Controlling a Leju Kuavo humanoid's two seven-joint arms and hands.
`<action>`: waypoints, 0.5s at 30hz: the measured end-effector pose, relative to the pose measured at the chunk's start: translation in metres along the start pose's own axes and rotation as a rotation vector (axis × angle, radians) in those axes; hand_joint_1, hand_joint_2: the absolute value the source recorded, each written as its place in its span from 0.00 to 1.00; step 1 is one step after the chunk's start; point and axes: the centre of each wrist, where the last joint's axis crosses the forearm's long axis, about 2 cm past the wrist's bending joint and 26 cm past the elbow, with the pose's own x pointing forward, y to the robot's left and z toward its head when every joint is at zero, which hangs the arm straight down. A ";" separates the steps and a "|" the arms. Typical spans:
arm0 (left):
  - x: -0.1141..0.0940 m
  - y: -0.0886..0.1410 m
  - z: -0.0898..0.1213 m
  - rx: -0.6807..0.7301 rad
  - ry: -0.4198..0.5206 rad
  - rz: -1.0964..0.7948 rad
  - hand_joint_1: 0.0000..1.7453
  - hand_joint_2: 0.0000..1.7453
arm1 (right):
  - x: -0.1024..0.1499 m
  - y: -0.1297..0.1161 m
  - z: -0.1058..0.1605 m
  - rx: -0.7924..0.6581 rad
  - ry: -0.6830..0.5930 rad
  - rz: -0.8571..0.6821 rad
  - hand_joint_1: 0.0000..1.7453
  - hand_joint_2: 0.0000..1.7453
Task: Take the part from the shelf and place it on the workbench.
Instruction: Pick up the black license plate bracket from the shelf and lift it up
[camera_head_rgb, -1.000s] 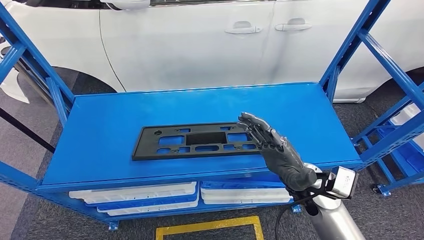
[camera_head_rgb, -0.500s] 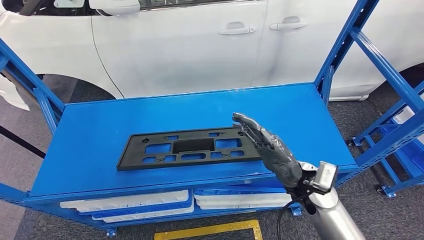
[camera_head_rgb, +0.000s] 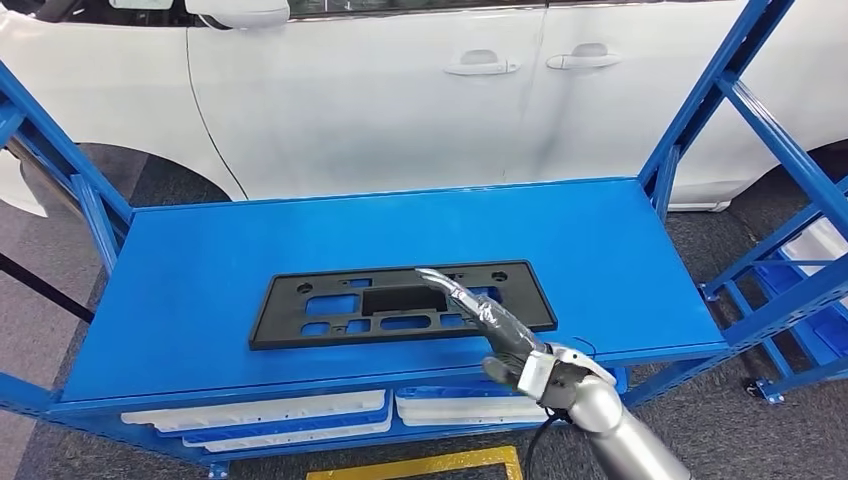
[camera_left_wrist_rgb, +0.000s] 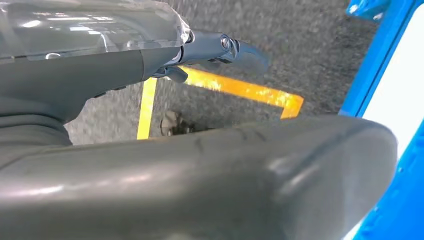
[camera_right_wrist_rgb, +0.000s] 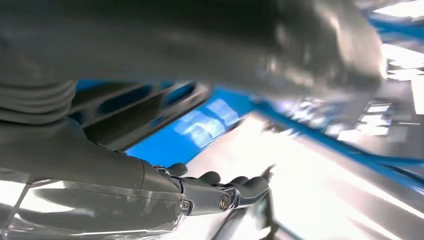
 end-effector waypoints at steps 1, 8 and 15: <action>0.000 0.000 0.000 -0.002 0.001 -0.003 0.00 0.00 | -0.001 0.001 0.003 -0.003 0.023 0.095 0.00 0.00; 0.000 -0.001 0.000 -0.011 0.004 -0.019 0.00 0.00 | -0.006 0.009 0.018 -0.007 0.048 0.477 0.00 1.00; 0.000 -0.003 0.000 -0.003 -0.001 -0.025 0.00 0.00 | -0.013 0.029 0.008 0.002 0.010 0.965 0.00 1.00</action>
